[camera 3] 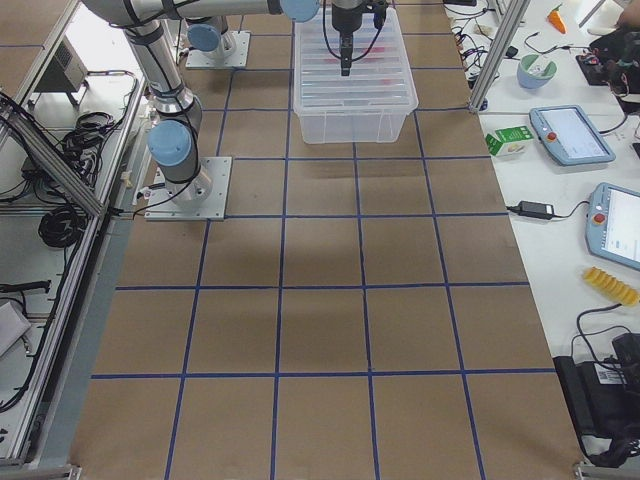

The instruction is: Place red block in blue tray from box

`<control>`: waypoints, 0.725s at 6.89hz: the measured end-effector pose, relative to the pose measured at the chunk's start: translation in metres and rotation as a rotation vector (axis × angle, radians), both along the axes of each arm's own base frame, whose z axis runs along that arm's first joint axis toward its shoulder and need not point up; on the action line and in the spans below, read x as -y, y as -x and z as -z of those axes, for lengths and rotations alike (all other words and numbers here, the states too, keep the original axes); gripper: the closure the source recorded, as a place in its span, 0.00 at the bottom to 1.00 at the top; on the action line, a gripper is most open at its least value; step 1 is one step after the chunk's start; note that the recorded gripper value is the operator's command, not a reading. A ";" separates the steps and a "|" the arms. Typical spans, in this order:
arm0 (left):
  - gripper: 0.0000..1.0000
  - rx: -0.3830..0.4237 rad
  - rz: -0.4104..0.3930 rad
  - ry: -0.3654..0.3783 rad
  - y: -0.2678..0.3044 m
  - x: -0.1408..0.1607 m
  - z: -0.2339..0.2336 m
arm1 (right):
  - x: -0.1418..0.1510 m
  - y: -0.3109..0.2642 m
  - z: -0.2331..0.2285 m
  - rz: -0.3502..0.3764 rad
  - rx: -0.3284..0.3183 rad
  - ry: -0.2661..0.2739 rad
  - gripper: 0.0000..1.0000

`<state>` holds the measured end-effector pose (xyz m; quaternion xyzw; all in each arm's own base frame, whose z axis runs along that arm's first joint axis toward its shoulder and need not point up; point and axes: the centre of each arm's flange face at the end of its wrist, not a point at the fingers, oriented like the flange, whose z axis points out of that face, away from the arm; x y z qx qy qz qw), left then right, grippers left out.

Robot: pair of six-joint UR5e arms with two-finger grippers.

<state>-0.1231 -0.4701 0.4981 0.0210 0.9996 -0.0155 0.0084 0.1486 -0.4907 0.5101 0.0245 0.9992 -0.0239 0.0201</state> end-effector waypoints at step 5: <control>0.00 -0.035 0.022 -0.015 0.003 -0.003 -0.005 | 0.003 0.008 0.004 0.019 -0.005 -0.006 0.00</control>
